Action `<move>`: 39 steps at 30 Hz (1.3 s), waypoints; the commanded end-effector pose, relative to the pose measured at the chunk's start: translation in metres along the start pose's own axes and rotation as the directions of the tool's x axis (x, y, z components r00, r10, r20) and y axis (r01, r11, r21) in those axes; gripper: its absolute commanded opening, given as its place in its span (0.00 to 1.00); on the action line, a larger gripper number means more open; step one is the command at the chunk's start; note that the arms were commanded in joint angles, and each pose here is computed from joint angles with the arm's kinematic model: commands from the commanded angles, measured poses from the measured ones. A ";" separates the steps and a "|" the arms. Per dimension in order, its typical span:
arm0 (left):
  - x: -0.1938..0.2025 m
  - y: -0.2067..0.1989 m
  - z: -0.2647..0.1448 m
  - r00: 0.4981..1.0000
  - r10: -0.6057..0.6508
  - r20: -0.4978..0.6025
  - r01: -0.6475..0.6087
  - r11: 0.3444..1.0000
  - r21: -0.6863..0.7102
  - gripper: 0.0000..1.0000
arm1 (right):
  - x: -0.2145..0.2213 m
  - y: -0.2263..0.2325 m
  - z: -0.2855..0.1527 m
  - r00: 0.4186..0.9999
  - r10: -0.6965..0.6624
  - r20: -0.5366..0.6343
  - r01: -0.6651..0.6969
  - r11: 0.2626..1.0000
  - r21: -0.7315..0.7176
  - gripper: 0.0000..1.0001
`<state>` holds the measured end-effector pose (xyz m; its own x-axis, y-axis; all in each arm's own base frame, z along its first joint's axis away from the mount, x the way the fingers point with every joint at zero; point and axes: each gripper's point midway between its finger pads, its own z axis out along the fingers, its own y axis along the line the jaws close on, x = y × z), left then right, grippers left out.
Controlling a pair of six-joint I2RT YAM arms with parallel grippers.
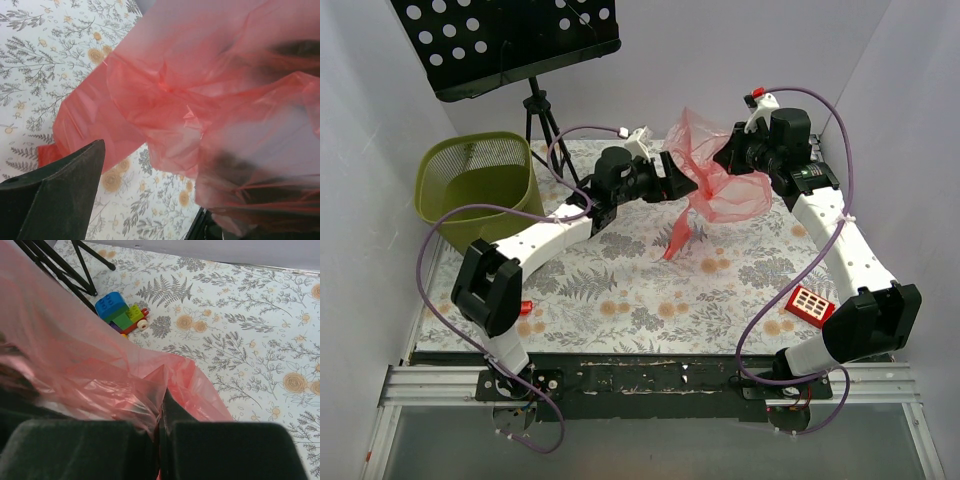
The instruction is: Put the trash bags into the trash bin
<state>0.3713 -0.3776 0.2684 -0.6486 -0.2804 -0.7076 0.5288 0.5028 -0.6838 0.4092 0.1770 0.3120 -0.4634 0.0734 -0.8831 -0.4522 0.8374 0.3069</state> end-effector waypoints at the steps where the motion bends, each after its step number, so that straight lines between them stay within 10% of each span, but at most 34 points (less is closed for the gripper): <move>1: -0.031 -0.023 0.013 0.997 -0.045 0.068 0.044 0.999 0.019 0.73 | -0.026 0.001 -0.005 0.997 -0.009 0.083 0.008 1.000 0.016 0.01; 8: -0.015 0.015 0.007 0.999 -0.045 -0.009 0.043 0.991 -0.124 0.00 | -0.028 -0.026 -0.010 0.993 -0.047 0.104 0.031 0.988 0.152 0.01; 23: -0.036 0.069 -0.066 0.997 0.069 -0.037 -0.076 0.965 -0.252 0.00 | -0.002 -0.105 -0.049 0.994 -0.085 0.064 0.051 0.908 0.415 0.01; 27: -0.038 0.042 -0.069 0.986 0.140 -0.086 -0.148 0.984 -0.097 0.00 | -0.003 -0.102 -0.060 0.992 -0.115 0.059 0.082 0.913 0.401 0.01; 32: -0.030 -0.053 -0.087 0.947 0.250 -0.203 -0.141 0.889 0.435 0.00 | 0.010 -0.054 -0.061 0.990 -0.138 -0.001 0.137 0.979 0.151 0.01; 39: -0.040 -0.043 -0.073 0.969 0.161 -0.187 -0.085 0.929 0.360 0.00 | 0.045 -0.023 -0.071 0.992 -0.113 -0.051 0.112 0.994 -0.015 0.01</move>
<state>0.3383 -0.3276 0.3236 -0.6473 -0.0333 -0.7615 0.7336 0.2439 -0.6343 0.3690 0.1068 0.2916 -0.4434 -0.0328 -0.8957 -0.4137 0.8940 0.1721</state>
